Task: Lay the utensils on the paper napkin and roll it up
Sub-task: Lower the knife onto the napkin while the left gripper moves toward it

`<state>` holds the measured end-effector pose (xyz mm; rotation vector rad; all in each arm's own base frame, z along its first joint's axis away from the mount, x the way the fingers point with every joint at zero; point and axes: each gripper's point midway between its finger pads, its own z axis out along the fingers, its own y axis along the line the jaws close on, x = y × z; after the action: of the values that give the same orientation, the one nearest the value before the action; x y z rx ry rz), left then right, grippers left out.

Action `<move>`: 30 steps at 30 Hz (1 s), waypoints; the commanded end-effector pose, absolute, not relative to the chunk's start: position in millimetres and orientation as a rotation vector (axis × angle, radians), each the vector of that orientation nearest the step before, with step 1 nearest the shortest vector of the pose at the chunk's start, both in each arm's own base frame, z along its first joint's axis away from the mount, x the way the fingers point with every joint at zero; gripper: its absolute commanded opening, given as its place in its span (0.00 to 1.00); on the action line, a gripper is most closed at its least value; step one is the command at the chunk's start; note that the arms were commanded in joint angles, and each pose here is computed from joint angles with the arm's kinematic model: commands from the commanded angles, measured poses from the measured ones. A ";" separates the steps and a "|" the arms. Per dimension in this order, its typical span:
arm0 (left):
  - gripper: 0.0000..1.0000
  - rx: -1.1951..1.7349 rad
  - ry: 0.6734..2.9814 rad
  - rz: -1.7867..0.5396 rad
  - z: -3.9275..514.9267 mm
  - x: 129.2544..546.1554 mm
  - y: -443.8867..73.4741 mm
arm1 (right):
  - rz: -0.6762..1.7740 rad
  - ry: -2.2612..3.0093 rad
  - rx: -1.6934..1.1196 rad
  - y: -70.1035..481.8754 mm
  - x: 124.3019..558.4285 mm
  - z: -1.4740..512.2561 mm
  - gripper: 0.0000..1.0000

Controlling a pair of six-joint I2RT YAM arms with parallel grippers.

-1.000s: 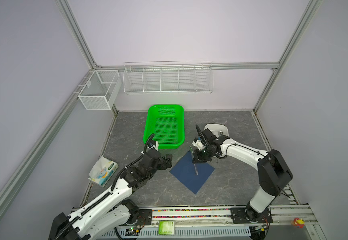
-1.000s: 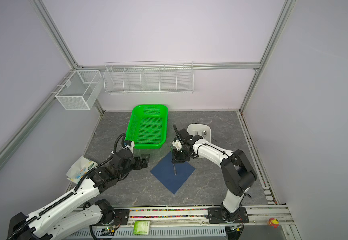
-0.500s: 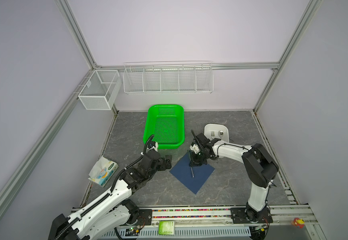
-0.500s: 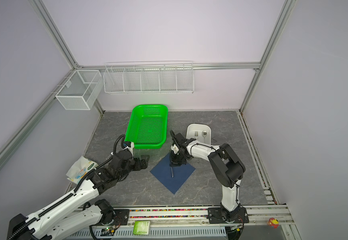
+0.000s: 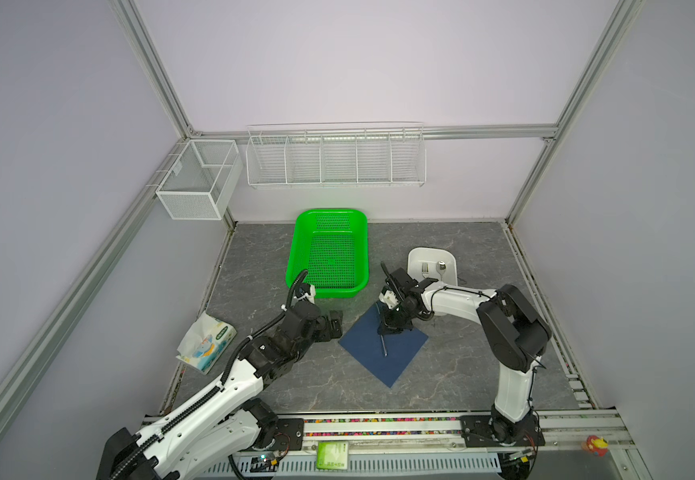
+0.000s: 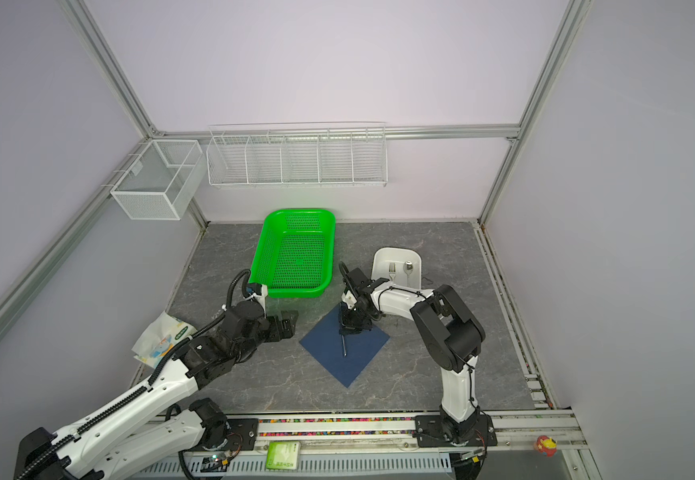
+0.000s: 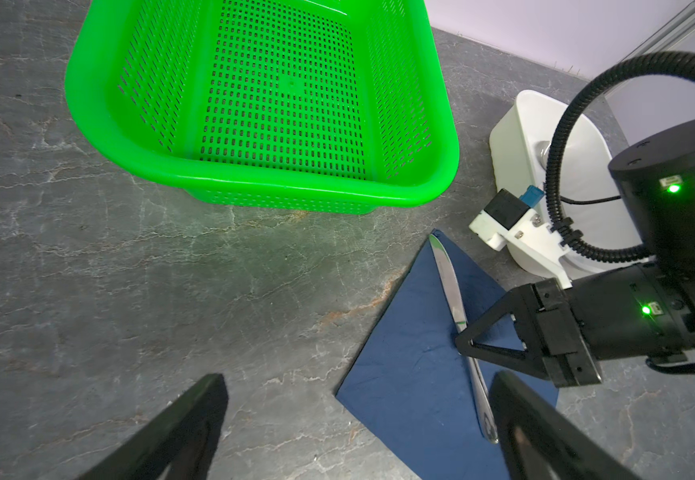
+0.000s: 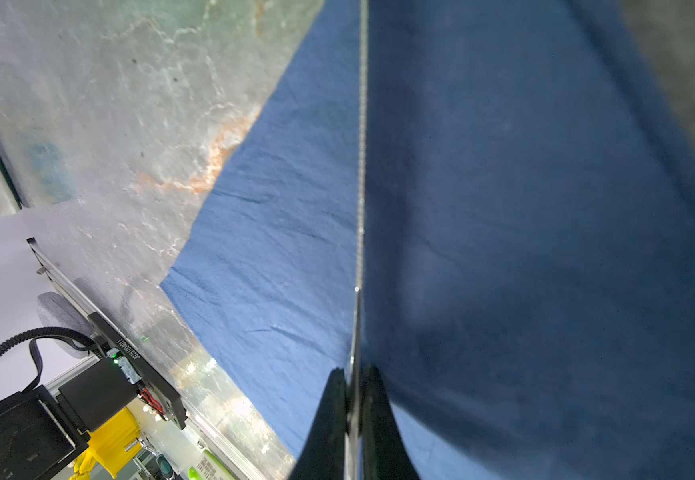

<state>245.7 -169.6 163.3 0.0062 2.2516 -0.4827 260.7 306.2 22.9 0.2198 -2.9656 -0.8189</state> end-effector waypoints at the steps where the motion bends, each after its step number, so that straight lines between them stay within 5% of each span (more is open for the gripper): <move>1: 0.99 -0.008 2.257 -0.481 160.3 245.3 -167.4 | -0.854 -2.990 0.202 307.3 265.0 35.8 0.08; 10: 0.99 -0.007 2.260 -0.482 159.2 244.6 -167.4 | -0.790 -2.990 0.167 300.3 261.2 21.3 0.09; 18: 0.99 -0.002 2.264 -0.482 159.2 246.0 -169.4 | -0.742 -3.014 0.171 295.1 260.7 21.5 0.20; 30: 0.99 -0.001 2.264 -0.487 159.4 246.0 -170.2 | -0.700 -3.043 0.187 293.6 264.2 25.5 0.21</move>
<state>245.9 -170.2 161.0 0.0089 2.2600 -0.4805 267.9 298.4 22.8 0.1915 -3.0295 -0.7544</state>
